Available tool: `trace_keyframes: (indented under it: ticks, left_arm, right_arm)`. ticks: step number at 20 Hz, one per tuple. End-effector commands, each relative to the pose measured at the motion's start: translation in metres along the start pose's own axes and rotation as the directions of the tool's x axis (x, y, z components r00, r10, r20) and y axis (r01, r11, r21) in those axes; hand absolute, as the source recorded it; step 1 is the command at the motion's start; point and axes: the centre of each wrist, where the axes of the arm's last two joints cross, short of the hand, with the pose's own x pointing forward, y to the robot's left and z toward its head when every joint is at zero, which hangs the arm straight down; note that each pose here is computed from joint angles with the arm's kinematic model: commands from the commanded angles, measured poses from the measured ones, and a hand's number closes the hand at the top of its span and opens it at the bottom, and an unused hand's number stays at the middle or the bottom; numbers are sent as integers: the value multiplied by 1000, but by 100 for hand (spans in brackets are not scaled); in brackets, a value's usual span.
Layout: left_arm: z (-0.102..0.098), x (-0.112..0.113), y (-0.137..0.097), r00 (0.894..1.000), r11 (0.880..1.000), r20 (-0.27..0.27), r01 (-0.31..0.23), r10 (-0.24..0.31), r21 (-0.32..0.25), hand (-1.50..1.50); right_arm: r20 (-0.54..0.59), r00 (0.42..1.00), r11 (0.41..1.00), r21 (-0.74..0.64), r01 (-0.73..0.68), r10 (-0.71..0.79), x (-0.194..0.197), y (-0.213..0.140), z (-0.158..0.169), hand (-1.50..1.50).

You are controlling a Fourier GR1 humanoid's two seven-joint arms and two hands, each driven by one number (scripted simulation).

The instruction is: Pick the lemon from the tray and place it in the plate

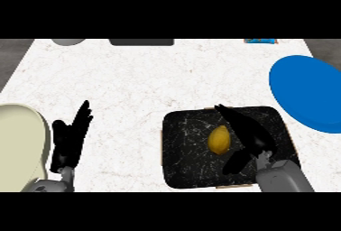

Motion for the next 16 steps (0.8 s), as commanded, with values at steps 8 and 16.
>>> trace_keyframes:
  ticks: [8, 16]
  left_arm:
    - [6, 0, 4, 1000, 1000, 0, 1, -1, 16, 0]
    - [3, 9, 8, 1000, 1000, -8, 19, -19, 1, 0]
  right_arm:
    - [6, 996, 996, 17, -92, 91, -6, 2, -10, 150]
    - [39, 990, 987, -91, -131, 135, -20, 1, -31, 150]
